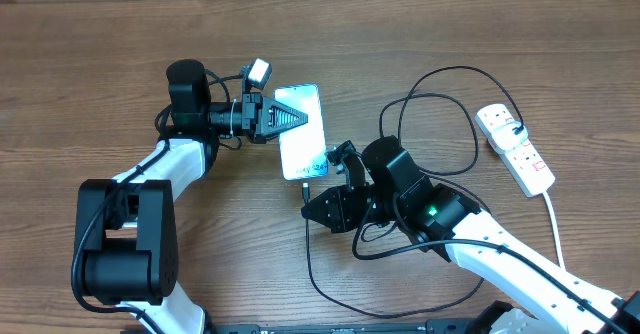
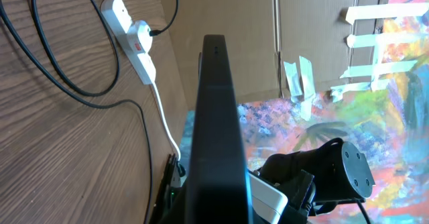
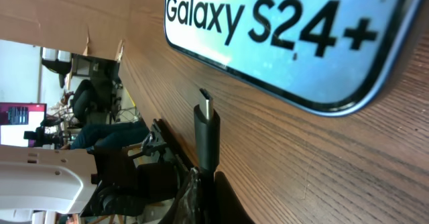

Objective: Plug charger to phone and switch on socket

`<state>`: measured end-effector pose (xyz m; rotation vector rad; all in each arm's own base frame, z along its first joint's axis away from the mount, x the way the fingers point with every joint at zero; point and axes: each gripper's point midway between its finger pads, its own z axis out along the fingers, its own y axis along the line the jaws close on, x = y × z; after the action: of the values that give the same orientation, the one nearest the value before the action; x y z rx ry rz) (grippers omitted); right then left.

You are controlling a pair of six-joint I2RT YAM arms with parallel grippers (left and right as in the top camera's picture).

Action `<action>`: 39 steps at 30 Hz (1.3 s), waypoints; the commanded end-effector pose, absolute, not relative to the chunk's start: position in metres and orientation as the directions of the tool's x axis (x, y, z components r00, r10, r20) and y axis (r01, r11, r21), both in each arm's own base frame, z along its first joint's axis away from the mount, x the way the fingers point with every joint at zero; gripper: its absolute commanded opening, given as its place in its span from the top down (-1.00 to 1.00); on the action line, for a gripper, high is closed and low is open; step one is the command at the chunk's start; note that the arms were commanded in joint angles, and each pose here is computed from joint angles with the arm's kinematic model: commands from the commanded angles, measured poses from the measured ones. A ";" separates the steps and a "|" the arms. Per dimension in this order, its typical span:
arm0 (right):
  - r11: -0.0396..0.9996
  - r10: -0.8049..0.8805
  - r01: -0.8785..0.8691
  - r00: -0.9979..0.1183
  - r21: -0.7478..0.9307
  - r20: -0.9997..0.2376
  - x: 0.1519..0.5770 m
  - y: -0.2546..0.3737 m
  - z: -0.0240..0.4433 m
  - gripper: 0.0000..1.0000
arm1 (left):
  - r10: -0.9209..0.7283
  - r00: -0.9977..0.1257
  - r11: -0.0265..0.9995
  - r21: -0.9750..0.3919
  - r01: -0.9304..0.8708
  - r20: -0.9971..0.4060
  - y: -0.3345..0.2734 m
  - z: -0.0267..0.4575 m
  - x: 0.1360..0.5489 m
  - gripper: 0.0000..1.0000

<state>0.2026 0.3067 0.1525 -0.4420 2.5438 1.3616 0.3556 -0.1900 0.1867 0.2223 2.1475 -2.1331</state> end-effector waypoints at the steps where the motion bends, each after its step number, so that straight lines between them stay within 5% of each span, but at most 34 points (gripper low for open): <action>1: 0.471 -0.179 -0.411 -0.911 0.780 -0.371 0.202 0.311 0.168 0.92 | 0.059 -0.982 -0.014 -0.984 0.180 -0.181 -0.191 0.195 0.354 0.92; 8: 0.483 -0.195 -0.422 -0.906 0.767 -0.375 0.200 0.309 0.164 0.92 | 0.059 -0.975 -0.016 -0.977 0.212 -0.213 -0.191 0.197 0.355 0.92; 15: 0.939 0.057 -0.021 -0.975 0.345 -0.216 0.214 0.204 0.078 0.92 | 0.052 -0.973 -0.015 -0.974 0.226 -0.226 -0.188 0.198 0.357 0.92; 21: 0.978 0.156 0.097 -0.930 0.186 -0.332 0.236 0.170 0.073 0.89 | 0.044 -0.973 -0.013 -0.974 0.226 -0.226 -0.185 0.198 0.358 0.92; 31: 0.968 0.234 0.200 -0.936 0.150 -0.262 0.243 0.176 0.032 -0.11 | 0.013 -0.975 -0.006 -0.975 0.221 -0.221 -0.174 0.198 0.364 0.92; 35: 0.966 0.239 0.201 -0.933 0.160 -0.269 0.247 0.180 0.036 -0.36 | -0.055 -0.976 0.009 -0.977 0.212 -0.213 -0.148 0.198 0.375 0.92; 39: 0.959 0.247 0.192 -0.925 0.207 -0.288 0.259 0.192 0.052 -0.38 | -0.114 -0.970 0.022 -0.977 0.211 -0.212 -0.125 0.198 0.383 0.92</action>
<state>0.2408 0.1809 0.0312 0.2919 2.8596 0.1881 0.3784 -0.1389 0.1900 0.1041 2.0829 -2.0483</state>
